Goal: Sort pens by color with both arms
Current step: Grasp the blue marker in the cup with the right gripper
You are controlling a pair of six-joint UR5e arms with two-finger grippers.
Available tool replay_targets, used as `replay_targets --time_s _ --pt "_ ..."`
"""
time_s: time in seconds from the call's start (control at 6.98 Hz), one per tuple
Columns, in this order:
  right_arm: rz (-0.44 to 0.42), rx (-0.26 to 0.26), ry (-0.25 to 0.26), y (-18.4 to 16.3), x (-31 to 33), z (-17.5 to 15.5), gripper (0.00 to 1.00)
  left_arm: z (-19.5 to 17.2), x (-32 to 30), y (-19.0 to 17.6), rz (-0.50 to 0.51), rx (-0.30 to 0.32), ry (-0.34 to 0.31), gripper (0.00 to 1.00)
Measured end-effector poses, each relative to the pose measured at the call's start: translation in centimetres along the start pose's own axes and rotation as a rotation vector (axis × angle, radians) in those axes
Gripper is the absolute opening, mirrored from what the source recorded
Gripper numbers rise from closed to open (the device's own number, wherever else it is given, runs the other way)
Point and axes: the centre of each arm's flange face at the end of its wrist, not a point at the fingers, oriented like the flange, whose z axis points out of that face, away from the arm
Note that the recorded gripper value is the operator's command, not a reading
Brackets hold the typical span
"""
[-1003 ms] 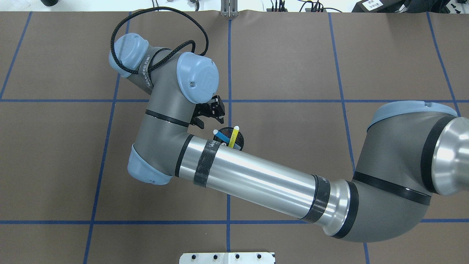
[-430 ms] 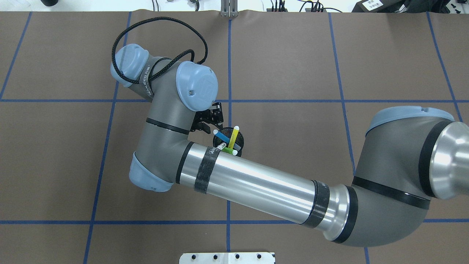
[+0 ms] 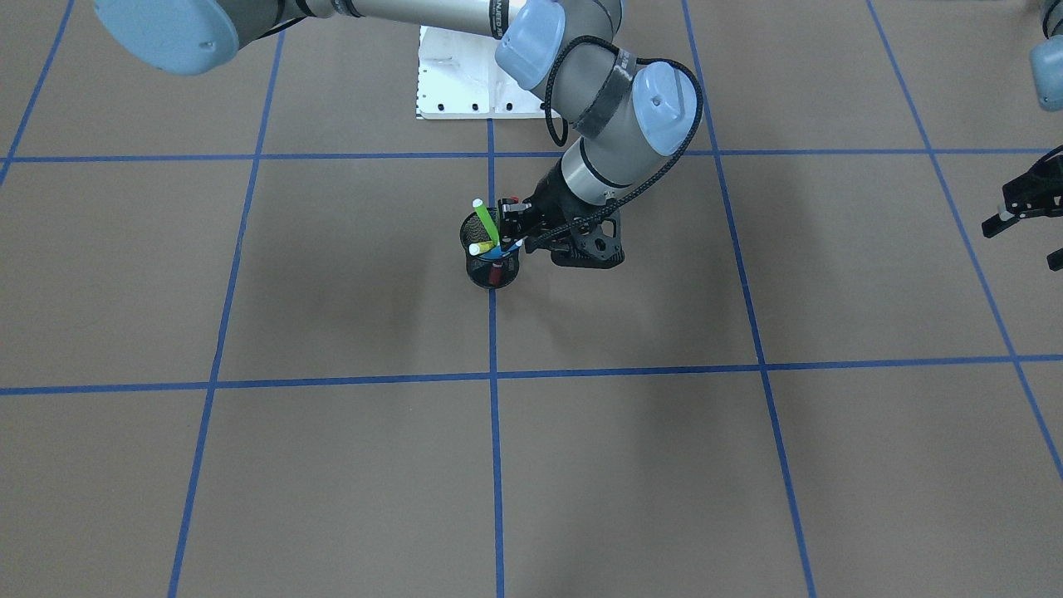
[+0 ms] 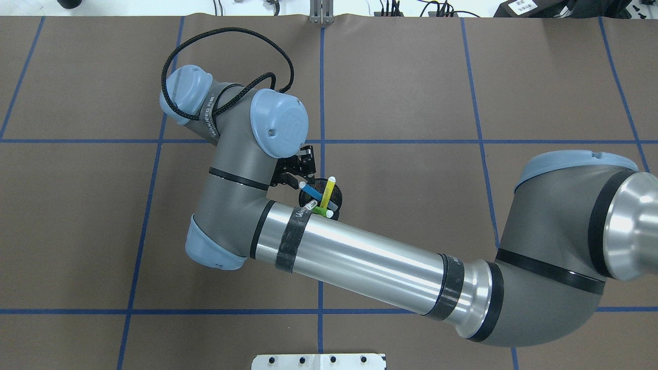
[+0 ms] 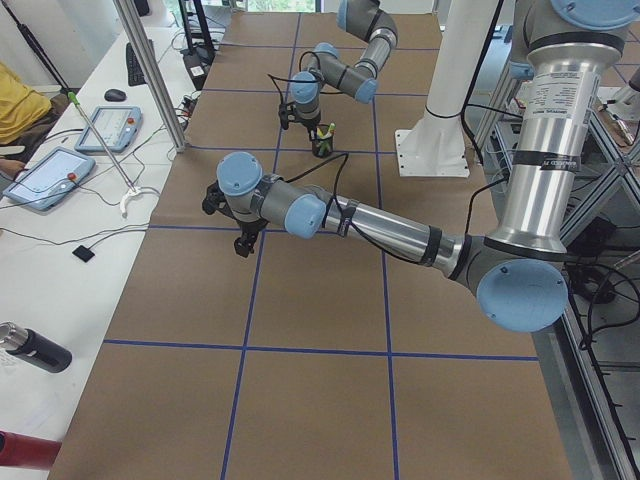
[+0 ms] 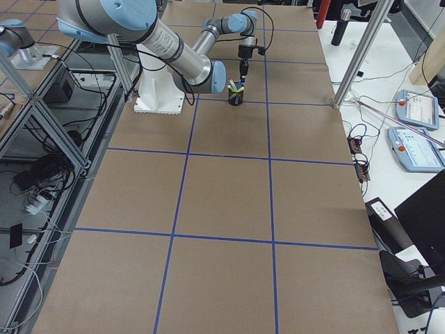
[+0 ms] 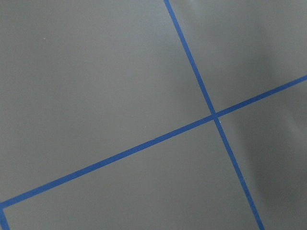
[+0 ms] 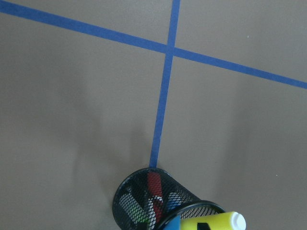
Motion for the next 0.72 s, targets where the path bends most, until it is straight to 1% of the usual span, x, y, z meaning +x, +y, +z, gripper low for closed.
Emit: replay_targets --time_s 0.43,0.72 --pt "-0.007 -0.009 -0.005 0.35 -0.24 0.18 0.33 -0.05 -0.02 0.01 0.0 0.001 0.0 1.0" --pt "-0.011 -0.016 0.006 0.46 -0.1 0.5 0.25 -0.05 -0.04 0.02 -0.001 0.001 0.0 1.0"
